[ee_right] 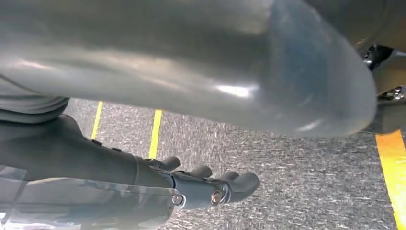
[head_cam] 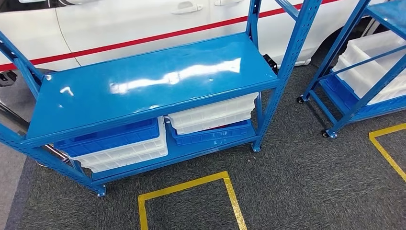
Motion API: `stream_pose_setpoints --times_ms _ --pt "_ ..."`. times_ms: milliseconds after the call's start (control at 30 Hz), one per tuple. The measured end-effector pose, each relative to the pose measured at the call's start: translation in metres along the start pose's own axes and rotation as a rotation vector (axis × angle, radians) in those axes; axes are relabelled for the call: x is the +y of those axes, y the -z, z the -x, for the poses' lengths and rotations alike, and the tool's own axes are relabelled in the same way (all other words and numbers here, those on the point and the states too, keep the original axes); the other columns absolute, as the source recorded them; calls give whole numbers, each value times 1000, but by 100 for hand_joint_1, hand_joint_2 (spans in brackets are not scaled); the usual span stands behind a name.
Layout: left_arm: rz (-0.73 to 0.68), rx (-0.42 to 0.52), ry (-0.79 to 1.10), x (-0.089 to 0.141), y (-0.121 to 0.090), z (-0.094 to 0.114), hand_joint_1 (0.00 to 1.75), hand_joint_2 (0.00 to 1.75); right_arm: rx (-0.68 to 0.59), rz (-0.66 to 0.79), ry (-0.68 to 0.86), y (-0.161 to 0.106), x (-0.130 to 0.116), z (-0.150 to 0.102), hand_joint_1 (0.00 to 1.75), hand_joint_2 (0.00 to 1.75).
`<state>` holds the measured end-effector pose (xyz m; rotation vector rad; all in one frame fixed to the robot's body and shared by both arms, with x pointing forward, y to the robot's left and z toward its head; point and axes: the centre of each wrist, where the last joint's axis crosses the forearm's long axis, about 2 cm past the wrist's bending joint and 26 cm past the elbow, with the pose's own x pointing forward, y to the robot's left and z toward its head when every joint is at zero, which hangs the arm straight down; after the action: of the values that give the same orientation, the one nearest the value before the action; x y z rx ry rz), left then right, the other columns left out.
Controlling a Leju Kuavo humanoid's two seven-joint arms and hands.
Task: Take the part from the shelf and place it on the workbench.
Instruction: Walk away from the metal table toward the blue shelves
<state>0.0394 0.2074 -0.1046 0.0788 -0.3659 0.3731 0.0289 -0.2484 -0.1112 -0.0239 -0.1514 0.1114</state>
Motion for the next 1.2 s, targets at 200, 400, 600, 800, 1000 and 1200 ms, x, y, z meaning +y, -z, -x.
stream_pose_setpoints --times_ms 200,400,600,800,1000,1200 --pt "-3 1 2 1 0 1 0 0 0 0 0 0 0 0 0 0" --pt "0 -7 1 0 0 0 0 0 -17 0 -2 0 1 -2 0 0" --pt "-2 -23 2 -1 0 1 0 0 -99 20 -6 0 1 0 0 0" --pt "-4 -28 3 -2 -1 1 0 0 -115 24 -6 0 -1 1 0 87" --pt "-7 -34 10 -2 -1 0 0 175 -152 23 -11 0 -1 1 0 131" --pt "-12 -38 39 -2 -1 1 0 175 -183 21 -10 0 -1 0 0 175"
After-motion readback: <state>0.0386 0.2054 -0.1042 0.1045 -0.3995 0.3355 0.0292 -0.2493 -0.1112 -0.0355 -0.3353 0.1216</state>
